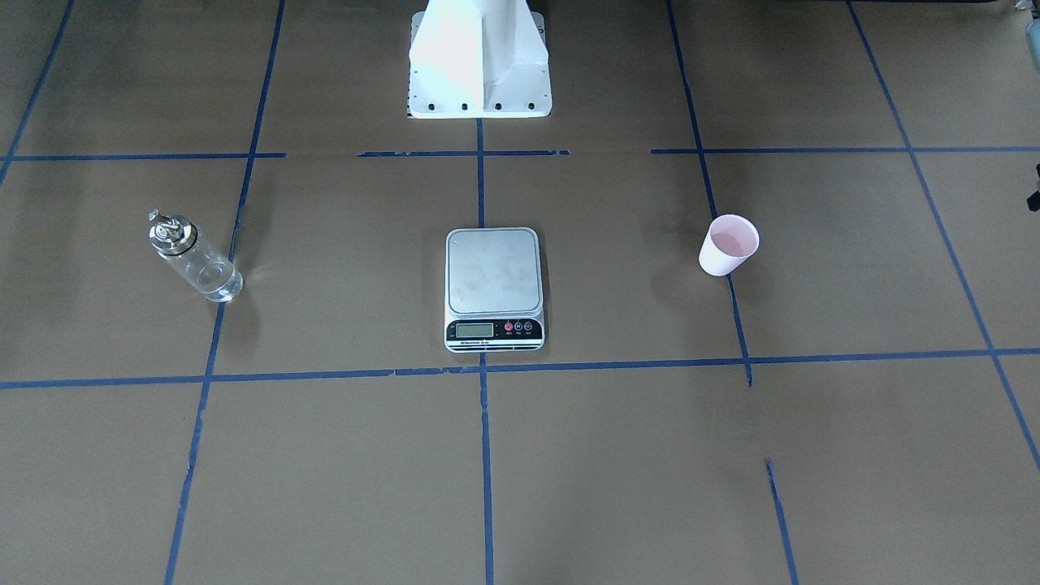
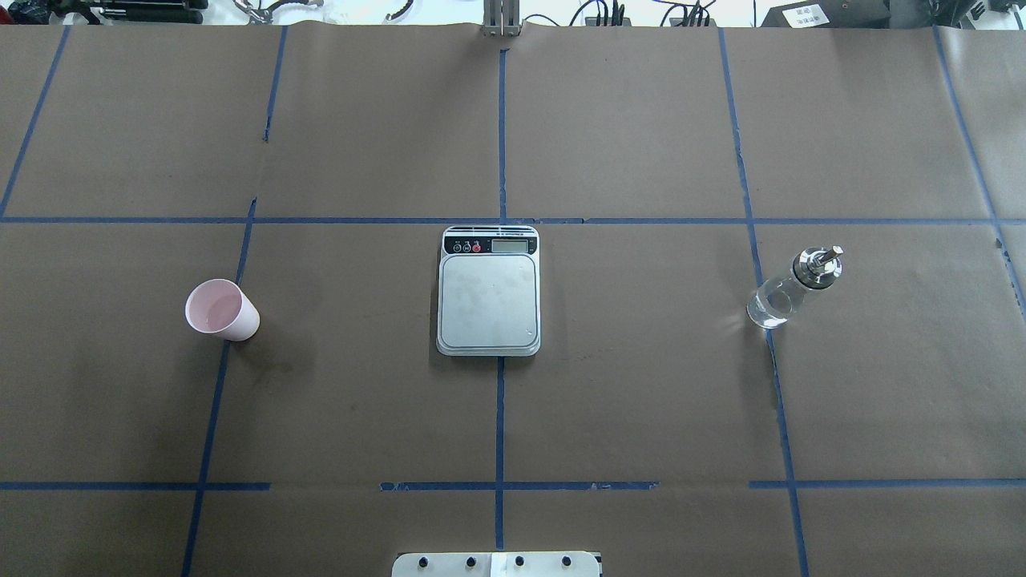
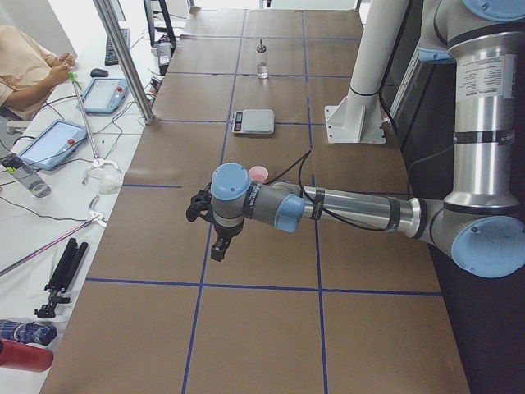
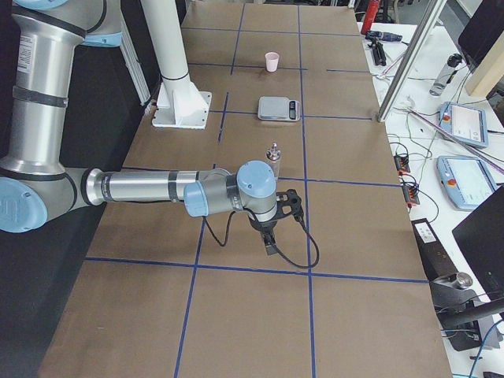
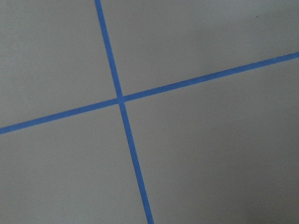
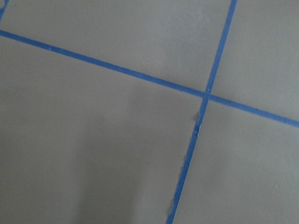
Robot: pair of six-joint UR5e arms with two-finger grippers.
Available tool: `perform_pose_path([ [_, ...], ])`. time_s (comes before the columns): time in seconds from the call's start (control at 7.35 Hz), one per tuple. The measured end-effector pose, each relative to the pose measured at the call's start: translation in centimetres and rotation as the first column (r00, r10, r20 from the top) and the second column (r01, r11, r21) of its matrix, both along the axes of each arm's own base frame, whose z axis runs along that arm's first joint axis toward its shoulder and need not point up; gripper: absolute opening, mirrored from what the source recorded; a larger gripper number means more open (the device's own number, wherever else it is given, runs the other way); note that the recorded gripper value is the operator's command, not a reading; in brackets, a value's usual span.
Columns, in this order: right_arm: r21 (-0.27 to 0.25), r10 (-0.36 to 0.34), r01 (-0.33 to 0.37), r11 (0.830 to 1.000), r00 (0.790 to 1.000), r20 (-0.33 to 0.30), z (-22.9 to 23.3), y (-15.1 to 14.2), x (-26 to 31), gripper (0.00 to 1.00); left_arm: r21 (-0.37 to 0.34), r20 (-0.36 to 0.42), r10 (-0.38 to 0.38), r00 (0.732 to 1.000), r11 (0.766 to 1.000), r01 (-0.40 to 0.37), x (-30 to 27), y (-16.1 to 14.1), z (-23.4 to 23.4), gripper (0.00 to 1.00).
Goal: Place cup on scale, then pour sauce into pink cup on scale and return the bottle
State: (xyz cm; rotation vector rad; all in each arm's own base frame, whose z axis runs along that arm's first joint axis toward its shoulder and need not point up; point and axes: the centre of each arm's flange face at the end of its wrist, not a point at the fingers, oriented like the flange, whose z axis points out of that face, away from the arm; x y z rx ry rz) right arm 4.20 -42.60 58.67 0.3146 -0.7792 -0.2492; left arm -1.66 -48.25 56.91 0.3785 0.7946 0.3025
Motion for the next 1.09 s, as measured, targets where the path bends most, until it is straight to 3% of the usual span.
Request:
perform_pose_path([
  [0.14,0.058,0.009,-0.010,0.998,1.000,0.006,-1.2,-1.2,-0.1,1.00,0.151,-0.014,0.000,1.000,0.989,0.002,0.1,-0.6,-1.4,1.00],
  [0.27,0.064,0.026,-0.026,0.998,1.000,0.014,-1.3,-2.0,-0.1,1.00,0.283,-0.029,0.001,1.000,0.959,0.007,0.1,-1.1,-2.1,1.00],
  [0.41,0.056,0.035,-0.036,0.998,0.999,0.019,-1.1,-2.4,-0.1,1.00,0.344,-0.044,-0.003,0.999,0.939,0.018,0.2,-1.4,-1.7,1.00],
  [0.68,0.058,0.041,-0.042,0.997,0.999,0.026,-1.5,-3.0,-0.2,1.00,0.386,-0.076,-0.020,0.997,0.921,0.048,0.3,-1.5,-1.4,1.00],
  [0.82,0.066,0.041,-0.043,0.997,0.999,0.027,-1.8,-3.1,-0.2,1.00,0.370,-0.117,-0.035,0.993,0.926,0.076,1.2,-1.3,-2.3,1.00],
  [0.95,0.065,0.042,-0.044,0.997,0.999,0.027,-1.8,-3.0,-0.2,1.00,0.296,-0.176,-0.061,0.982,0.949,0.112,3.4,-1.0,-3.5,1.00],
  [1.09,0.063,0.042,-0.044,0.997,0.999,0.027,-1.7,-3.0,-0.2,1.00,0.207,-0.225,-0.106,0.969,0.966,0.154,5.9,-0.6,-4.9,0.89],
])
